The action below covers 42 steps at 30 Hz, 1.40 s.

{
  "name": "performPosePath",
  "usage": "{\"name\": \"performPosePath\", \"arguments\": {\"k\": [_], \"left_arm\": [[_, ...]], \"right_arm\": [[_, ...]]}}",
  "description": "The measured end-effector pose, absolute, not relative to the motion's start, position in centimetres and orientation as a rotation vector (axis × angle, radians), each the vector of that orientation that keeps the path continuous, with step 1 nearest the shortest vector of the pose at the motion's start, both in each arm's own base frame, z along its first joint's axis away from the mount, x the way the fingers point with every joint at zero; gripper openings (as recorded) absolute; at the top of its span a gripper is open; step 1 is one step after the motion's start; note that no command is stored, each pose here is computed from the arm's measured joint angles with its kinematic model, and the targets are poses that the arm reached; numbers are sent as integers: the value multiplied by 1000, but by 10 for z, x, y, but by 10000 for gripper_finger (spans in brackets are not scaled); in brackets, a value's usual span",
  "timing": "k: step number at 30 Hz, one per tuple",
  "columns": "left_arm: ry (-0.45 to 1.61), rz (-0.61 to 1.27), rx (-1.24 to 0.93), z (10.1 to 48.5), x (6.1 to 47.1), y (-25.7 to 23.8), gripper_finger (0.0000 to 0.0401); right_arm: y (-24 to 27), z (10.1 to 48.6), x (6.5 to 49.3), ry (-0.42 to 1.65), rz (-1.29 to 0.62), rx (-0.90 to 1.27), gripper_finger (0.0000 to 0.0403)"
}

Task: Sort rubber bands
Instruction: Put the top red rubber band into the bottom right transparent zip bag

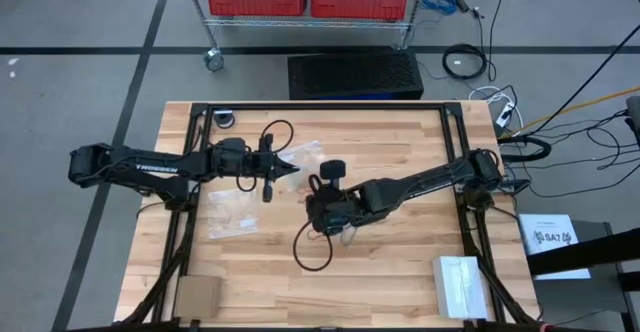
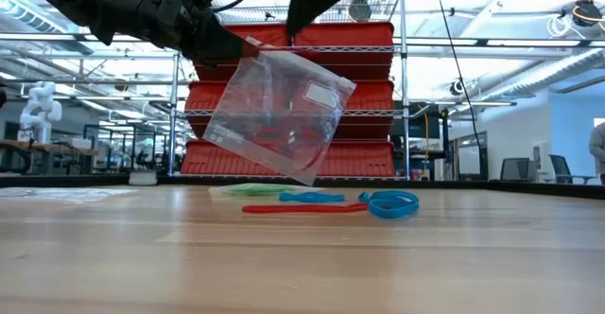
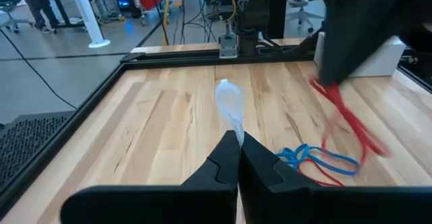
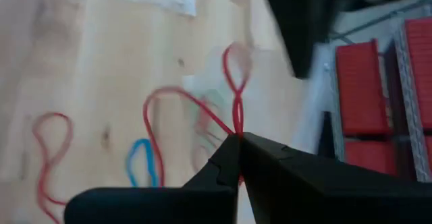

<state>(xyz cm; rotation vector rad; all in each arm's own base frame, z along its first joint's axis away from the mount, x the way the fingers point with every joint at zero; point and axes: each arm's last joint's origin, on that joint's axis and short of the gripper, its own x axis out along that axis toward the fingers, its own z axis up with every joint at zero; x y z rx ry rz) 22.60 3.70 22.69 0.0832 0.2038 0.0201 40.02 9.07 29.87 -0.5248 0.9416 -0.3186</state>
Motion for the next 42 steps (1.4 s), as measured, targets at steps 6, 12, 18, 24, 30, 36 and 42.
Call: {"name": "performPosePath", "arguments": {"k": [6,12,18,24,30,36,42], "left_arm": [[206,20,83,227,226,37,2],[206,20,83,227,226,37,2],[206,20,83,227,226,37,2],[207,20,83,227,226,37,2],[207,20,82,227,226,37,2],[207,20,82,227,226,37,2],[207,20,82,227,226,37,2]], "right_arm": [[84,333,382,858,-398,-520,0],[68,351,374,809,-483,-507,0],[49,342,378,847,-507,-503,0],[46,321,380,881,-466,-483,0],[46,305,381,896,-444,-460,0],[36,289,384,905,-404,-409,0],[21,283,387,911,-360,-350,0]]}}
